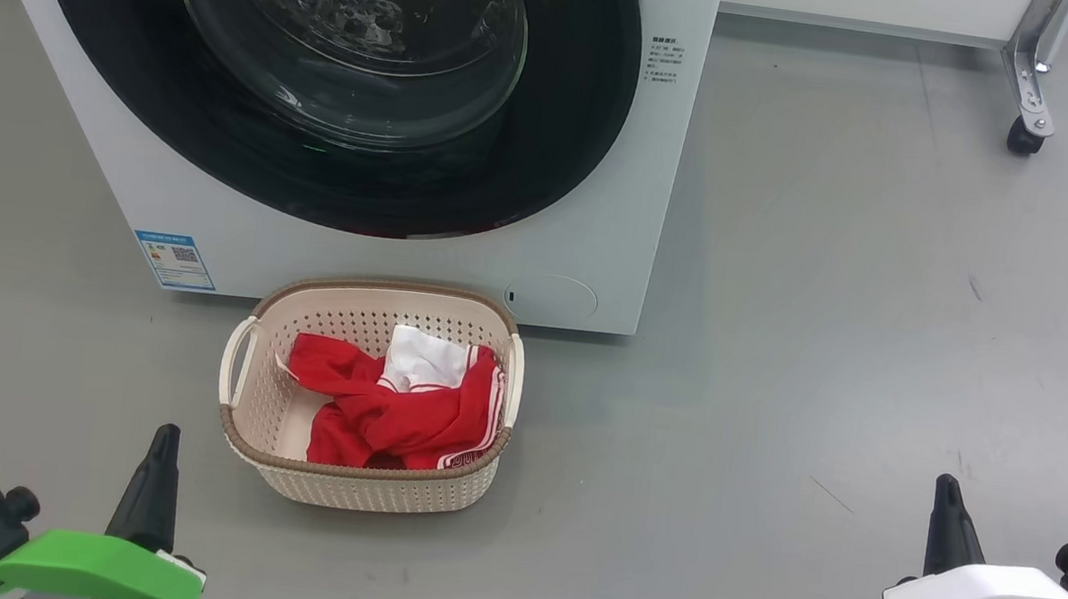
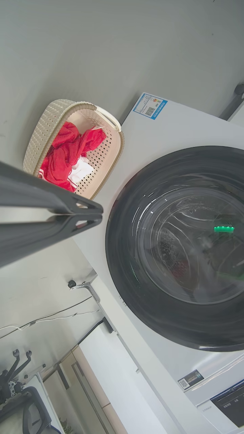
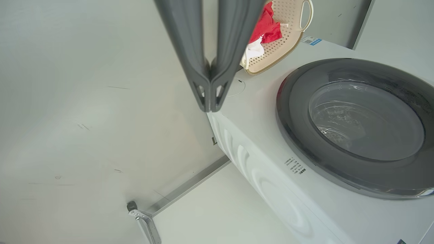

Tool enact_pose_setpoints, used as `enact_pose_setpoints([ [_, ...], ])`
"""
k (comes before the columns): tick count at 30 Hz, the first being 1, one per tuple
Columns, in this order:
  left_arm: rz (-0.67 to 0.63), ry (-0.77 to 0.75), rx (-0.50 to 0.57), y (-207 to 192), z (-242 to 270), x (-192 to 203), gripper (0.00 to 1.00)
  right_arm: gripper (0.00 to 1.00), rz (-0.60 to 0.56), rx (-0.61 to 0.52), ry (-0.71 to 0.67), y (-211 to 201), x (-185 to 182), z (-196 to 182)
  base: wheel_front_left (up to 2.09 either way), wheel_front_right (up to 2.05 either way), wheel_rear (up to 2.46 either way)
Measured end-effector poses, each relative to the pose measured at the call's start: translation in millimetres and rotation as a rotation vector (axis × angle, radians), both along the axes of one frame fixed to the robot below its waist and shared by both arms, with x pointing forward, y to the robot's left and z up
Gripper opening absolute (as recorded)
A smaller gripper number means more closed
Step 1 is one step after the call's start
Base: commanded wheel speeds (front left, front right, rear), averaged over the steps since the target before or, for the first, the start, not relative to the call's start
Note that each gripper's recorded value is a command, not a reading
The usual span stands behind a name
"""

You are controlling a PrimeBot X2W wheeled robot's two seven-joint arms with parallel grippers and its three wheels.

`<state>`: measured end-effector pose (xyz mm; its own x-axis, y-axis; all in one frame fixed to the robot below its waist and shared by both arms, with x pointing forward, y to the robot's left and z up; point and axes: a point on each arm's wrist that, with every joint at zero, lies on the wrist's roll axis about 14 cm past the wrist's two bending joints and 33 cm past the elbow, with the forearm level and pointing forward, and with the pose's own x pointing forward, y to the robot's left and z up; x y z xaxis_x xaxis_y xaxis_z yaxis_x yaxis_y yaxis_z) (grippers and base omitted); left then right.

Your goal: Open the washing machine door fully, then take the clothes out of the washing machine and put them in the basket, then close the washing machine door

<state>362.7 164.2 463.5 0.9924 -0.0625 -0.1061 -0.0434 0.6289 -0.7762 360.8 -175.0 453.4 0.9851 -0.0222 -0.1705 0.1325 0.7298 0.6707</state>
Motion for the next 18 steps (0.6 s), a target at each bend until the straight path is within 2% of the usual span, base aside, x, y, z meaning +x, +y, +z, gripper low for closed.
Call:
enact_pose_setpoints([
  [18, 0.043, 0.033, -0.196, 7.8, -0.9, 1.3, 0.00, 0.00, -0.049, 0.241, 0.006, -9.7, 2.7, 1.2, 0.00, 0.00, 0.00],
])
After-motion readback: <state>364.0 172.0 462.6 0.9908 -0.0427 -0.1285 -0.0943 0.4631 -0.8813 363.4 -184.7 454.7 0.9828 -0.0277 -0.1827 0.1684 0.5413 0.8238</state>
